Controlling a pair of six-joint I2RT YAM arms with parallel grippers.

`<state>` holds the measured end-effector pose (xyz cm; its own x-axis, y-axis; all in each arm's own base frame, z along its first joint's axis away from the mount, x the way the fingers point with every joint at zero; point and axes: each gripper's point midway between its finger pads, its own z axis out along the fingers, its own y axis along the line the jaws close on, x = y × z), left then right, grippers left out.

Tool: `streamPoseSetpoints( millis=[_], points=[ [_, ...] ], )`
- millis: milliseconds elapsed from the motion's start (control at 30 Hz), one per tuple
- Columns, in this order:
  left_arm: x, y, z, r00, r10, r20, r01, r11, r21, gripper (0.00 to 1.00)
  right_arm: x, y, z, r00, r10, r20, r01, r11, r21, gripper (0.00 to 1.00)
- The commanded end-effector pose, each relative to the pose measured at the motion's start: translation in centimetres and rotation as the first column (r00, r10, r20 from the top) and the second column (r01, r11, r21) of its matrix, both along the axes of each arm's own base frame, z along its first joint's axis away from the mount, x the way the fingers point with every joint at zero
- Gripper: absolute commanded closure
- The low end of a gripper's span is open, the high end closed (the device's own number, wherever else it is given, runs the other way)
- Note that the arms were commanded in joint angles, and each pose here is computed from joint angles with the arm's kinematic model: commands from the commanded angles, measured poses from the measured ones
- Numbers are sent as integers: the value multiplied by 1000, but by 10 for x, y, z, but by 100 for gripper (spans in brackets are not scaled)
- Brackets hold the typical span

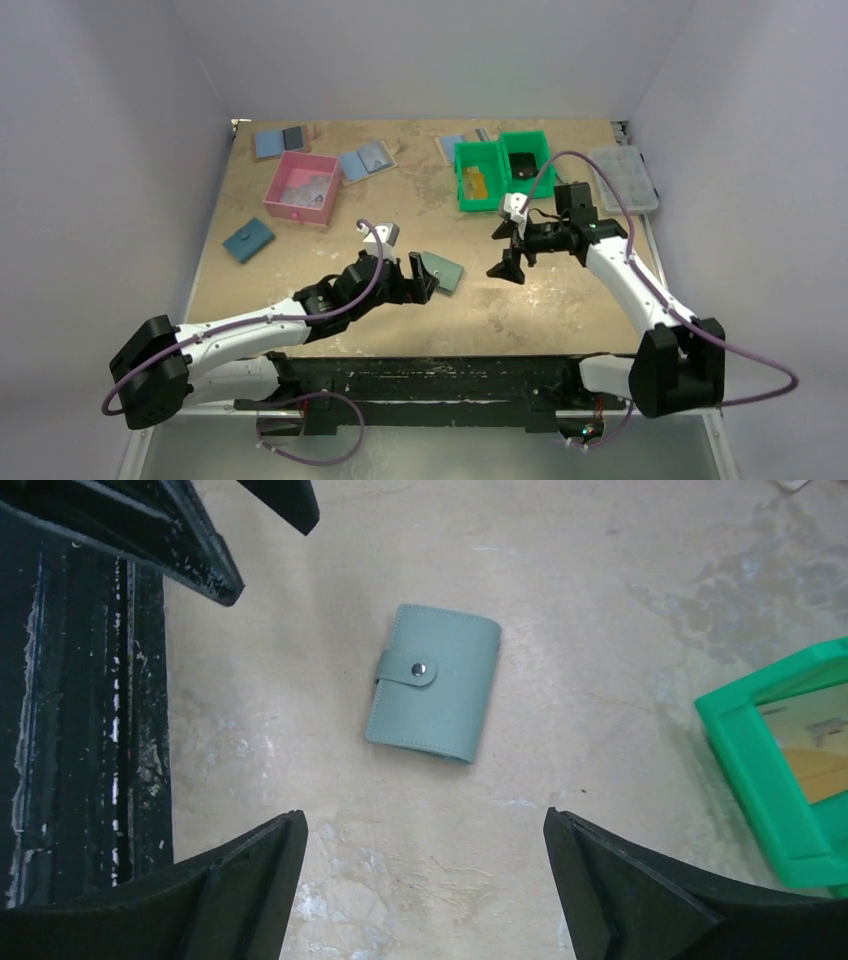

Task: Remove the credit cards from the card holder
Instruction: Move the card holder to the center of the board, then open the card holder at the center of the board.

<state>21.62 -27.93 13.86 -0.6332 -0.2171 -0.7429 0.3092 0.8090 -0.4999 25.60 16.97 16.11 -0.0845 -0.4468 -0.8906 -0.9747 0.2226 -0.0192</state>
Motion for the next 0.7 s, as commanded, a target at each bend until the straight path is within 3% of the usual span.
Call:
streamPoseSetpoints(
  millis=[0, 200, 400, 533, 667],
  points=[
    [-1, -12, 9, 1000, 1, -5, -2, 989, -146, 3, 14, 13, -3, 994, -53, -98, 49, 998, -41, 1],
    [3, -9, -11, 998, 54, -42, -60, 989, -134, 6, 34, 44, -23, 956, -146, -254, 128, 988, -85, 4],
    [10, -14, -26, 995, 67, -68, -73, 993, -91, 13, 42, 72, -62, 917, -207, -341, 156, 973, -172, 18],
    [19, -14, -32, 994, 71, -82, -71, 997, 2, 19, 46, 83, -82, 892, -235, -385, 163, 964, -209, 28],
    [23, -15, -36, 994, 73, -84, -69, 996, 53, 21, 47, 84, -98, 867, -259, -427, 170, 957, -236, 30]
  ],
)
